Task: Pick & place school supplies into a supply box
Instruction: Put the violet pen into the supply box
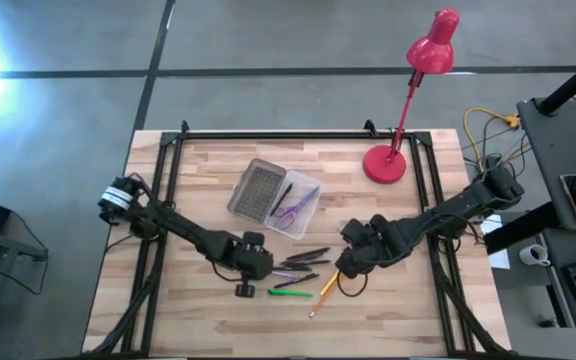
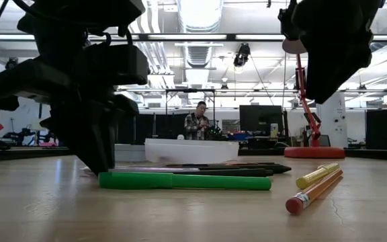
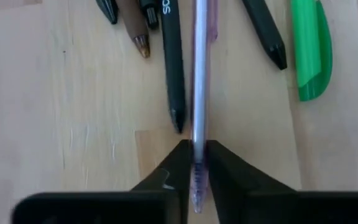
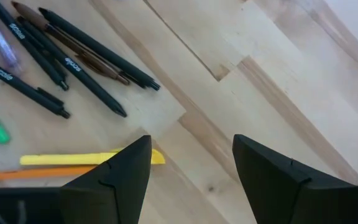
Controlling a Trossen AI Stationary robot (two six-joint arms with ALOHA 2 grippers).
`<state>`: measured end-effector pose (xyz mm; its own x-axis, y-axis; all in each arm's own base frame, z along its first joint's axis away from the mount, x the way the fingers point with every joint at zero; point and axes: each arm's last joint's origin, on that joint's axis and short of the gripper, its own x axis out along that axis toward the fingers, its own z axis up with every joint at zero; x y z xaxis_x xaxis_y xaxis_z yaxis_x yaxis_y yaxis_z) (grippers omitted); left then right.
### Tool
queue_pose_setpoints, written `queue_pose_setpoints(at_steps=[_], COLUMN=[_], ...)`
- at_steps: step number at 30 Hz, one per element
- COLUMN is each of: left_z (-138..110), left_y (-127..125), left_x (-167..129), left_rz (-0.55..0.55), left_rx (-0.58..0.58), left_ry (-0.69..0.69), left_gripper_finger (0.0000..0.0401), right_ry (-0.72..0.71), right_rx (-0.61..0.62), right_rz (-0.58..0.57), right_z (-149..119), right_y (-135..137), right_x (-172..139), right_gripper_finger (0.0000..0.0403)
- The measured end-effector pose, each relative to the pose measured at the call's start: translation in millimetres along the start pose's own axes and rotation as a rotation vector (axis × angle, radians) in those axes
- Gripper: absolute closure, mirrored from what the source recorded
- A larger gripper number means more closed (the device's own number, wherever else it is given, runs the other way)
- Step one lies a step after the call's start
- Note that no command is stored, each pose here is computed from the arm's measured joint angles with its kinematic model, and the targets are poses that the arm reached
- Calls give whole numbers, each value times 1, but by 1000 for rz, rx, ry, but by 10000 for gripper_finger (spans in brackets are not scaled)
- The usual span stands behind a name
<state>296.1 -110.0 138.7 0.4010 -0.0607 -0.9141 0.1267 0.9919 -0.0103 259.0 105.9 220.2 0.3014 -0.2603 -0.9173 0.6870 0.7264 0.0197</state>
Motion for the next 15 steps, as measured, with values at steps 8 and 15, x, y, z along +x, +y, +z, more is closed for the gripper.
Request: queue_pose_setpoints(at_steps=[8, 15], left_z=[-13, -4], left_y=[-4, 16], left_x=[-29, -94], left_rz=[-48, -56], left_rx=[-86, -578], left_ry=[76, -190], left_gripper_finger=[389, 391], right_ry=[1, -57], right_rx=[-1, 183], right_rz=[-1, -46], right_z=[0, 1], right_y=[0, -7], right_x=[-2, -7], right_gripper_finger=[183, 183])
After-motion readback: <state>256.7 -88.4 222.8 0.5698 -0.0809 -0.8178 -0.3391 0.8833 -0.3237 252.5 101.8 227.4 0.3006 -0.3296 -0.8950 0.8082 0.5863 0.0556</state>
